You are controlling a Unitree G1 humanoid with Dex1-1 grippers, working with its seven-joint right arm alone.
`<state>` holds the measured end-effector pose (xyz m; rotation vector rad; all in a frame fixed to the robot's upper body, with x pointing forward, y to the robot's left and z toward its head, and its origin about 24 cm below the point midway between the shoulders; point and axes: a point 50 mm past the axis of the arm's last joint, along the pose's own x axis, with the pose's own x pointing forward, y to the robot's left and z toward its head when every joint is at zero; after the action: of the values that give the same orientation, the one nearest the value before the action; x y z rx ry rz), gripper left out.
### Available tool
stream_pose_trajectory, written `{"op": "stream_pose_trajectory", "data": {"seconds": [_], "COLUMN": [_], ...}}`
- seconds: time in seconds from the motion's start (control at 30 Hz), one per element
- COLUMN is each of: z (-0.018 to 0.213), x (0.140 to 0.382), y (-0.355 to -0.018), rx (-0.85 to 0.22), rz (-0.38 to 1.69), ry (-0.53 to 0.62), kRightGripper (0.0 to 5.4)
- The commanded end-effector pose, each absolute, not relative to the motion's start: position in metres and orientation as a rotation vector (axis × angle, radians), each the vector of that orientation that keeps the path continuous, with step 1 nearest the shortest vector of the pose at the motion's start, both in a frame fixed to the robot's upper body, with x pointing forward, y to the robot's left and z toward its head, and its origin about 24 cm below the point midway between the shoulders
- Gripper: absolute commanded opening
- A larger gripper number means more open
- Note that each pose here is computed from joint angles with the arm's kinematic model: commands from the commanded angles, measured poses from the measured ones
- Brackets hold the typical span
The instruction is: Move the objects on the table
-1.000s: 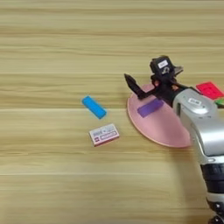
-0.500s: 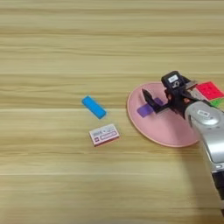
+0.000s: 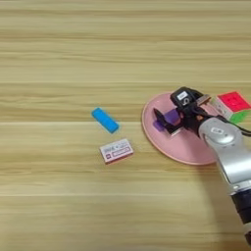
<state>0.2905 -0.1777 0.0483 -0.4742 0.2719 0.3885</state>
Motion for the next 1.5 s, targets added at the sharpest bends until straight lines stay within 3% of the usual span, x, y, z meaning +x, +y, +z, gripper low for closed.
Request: {"op": "stream_pose_trajectory", "data": {"seconds": [0.03,0.57,0.9,1.13,1.5], "z": [0.073,0.091,0.096,0.104,0.077], "x": [0.299,0.277,0.279,0.273,0.275], "y": [-0.177,-0.197,-0.195,-0.181,-0.175], "rx": [-0.549,-0.659,-0.590,-0.438,-0.456], "rz": [0.393,0.450,0.417,0.464,0.497], "ry": [0.173,0.202,0.170,0.126,0.220], "kRightGripper": [5.39,5.39,5.39,5.39,5.39]}}
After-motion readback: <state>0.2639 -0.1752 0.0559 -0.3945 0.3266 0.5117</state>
